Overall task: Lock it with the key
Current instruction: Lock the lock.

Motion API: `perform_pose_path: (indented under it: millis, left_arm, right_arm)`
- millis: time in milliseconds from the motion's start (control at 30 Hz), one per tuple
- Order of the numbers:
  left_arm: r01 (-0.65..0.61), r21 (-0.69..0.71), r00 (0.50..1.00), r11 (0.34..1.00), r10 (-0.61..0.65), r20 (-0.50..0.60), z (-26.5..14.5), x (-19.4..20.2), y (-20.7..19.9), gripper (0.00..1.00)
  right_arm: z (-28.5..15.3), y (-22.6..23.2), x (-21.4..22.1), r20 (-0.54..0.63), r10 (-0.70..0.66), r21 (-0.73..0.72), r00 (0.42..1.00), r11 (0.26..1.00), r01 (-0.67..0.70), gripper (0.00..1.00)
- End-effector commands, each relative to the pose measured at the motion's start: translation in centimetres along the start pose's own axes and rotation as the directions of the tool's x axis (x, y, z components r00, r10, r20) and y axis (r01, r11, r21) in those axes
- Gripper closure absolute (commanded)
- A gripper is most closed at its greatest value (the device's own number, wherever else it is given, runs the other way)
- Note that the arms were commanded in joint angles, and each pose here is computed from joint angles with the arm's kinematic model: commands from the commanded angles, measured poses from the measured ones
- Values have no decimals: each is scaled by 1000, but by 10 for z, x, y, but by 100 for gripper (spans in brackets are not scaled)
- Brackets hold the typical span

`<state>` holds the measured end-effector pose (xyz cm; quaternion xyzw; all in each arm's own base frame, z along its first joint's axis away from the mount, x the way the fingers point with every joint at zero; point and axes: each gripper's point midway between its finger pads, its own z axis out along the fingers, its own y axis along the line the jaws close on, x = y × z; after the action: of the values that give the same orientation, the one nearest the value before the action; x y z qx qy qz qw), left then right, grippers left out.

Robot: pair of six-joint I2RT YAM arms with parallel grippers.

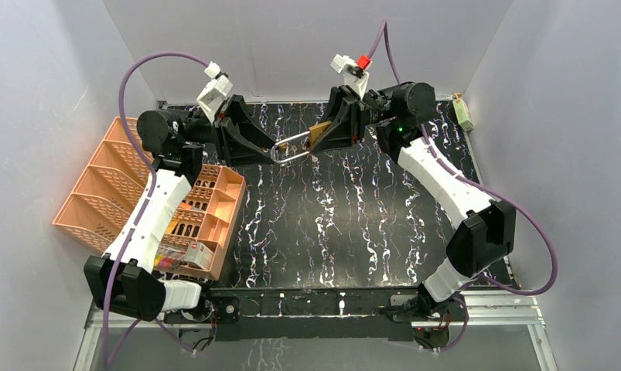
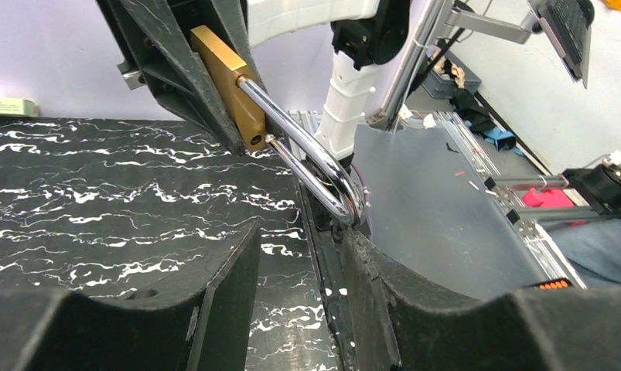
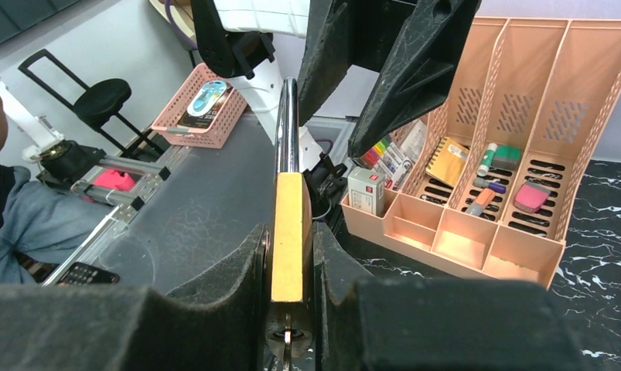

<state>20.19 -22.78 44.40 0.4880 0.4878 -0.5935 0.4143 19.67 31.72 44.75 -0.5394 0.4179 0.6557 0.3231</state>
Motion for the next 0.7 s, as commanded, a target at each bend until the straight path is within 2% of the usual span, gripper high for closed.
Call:
perform_pose_path:
  millis: [0, 200, 367, 433, 567, 600, 633, 667]
  left_arm:
    - [-66, 54, 998, 996, 67, -11, 10, -5, -18, 58]
    - [-80, 73, 997, 994, 81, -11, 15, -6, -21, 60]
    - [-87, 81, 996, 993, 89, -21, 13, -4, -25, 54]
    - [-94, 84, 995, 992, 97, -23, 13, -4, -28, 55]
    - [-89, 82, 996, 993, 91, -22, 14, -5, -24, 74]
    - [-87, 82, 996, 993, 89, -22, 14, -5, -23, 89]
    - [-85, 77, 996, 993, 86, -17, 14, -6, -22, 100]
    - [-85, 73, 996, 994, 86, -11, 14, -7, -20, 100]
  right_arm:
    - [2, 11, -28, 45, -115, 13, 992, 993, 114, 100]
    - [2, 11, -27, 44, -112, 12, 993, 994, 111, 100]
    - [2, 13, -26, 35, -111, 7, 993, 994, 111, 100]
    - [2, 13, -25, 34, -108, 6, 994, 994, 108, 100]
    - [2, 13, -27, 37, -113, 7, 993, 994, 113, 100]
    - [2, 13, -27, 38, -113, 7, 993, 994, 113, 100]
    - [2, 13, -28, 38, -114, 7, 993, 994, 114, 100]
    - [2, 13, -28, 38, -113, 6, 993, 994, 113, 100]
